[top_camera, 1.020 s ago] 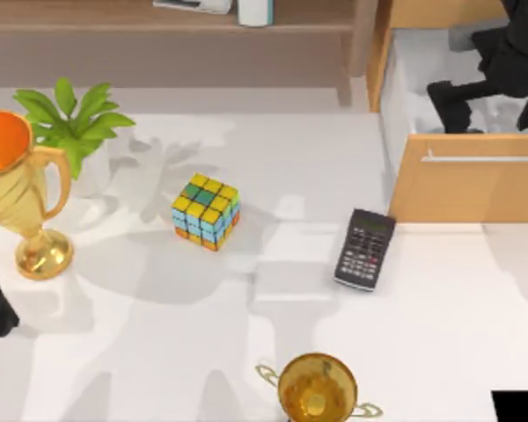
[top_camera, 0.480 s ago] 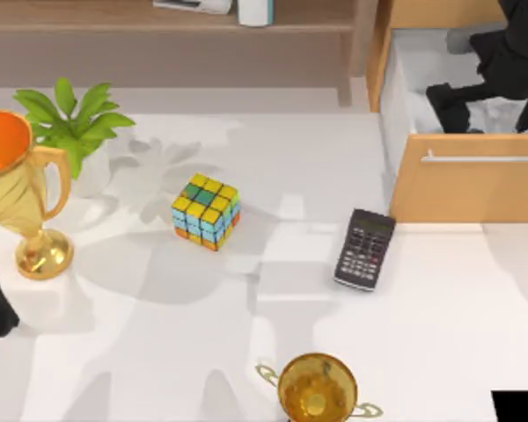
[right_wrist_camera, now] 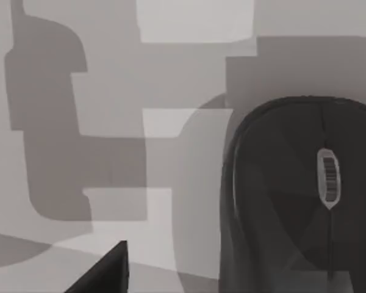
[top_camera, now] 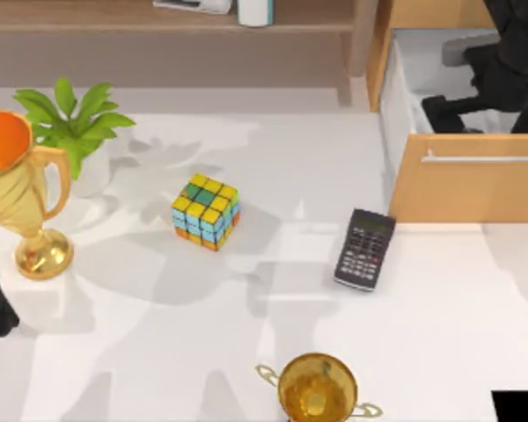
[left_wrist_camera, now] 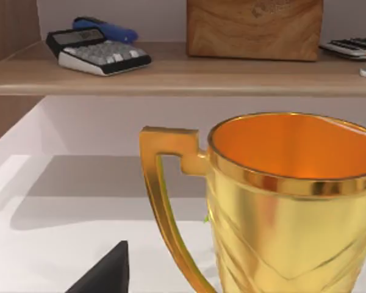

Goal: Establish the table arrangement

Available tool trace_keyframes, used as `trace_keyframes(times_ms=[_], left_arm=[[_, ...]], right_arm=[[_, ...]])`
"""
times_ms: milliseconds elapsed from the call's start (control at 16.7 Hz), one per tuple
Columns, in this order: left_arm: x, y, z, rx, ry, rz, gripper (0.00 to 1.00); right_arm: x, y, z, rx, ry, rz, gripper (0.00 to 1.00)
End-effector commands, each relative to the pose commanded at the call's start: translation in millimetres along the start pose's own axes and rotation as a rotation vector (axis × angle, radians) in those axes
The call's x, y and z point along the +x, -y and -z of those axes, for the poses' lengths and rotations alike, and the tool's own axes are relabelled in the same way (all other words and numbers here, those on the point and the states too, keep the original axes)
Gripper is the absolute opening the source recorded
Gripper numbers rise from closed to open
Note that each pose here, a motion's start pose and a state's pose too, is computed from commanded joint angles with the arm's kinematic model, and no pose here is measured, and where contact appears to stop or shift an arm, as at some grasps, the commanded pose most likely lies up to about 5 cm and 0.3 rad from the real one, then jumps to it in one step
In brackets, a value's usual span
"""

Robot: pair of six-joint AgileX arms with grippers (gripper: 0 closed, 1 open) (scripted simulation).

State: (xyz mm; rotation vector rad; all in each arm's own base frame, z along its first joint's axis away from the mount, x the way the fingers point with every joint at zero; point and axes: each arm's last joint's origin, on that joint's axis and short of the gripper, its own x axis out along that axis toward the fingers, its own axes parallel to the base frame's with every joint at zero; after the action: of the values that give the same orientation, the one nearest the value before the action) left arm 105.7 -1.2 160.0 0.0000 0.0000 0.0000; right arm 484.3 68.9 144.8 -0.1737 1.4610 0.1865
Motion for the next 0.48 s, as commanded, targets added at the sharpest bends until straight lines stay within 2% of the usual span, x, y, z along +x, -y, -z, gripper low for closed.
trace_keyframes(times_ms=[300,480], left_arm=[[0.0,0.0,0.0,0.0,0.0,0.0,1.0],[0.0,0.0,0.0,0.0,0.0,0.0,1.0]], right_arm=[[5.0,0.6,-0.6,0.001,-0.002,-0.001,1.0],[5.0,0.6,-0.6,0.001,-0.002,-0.001,0.77]])
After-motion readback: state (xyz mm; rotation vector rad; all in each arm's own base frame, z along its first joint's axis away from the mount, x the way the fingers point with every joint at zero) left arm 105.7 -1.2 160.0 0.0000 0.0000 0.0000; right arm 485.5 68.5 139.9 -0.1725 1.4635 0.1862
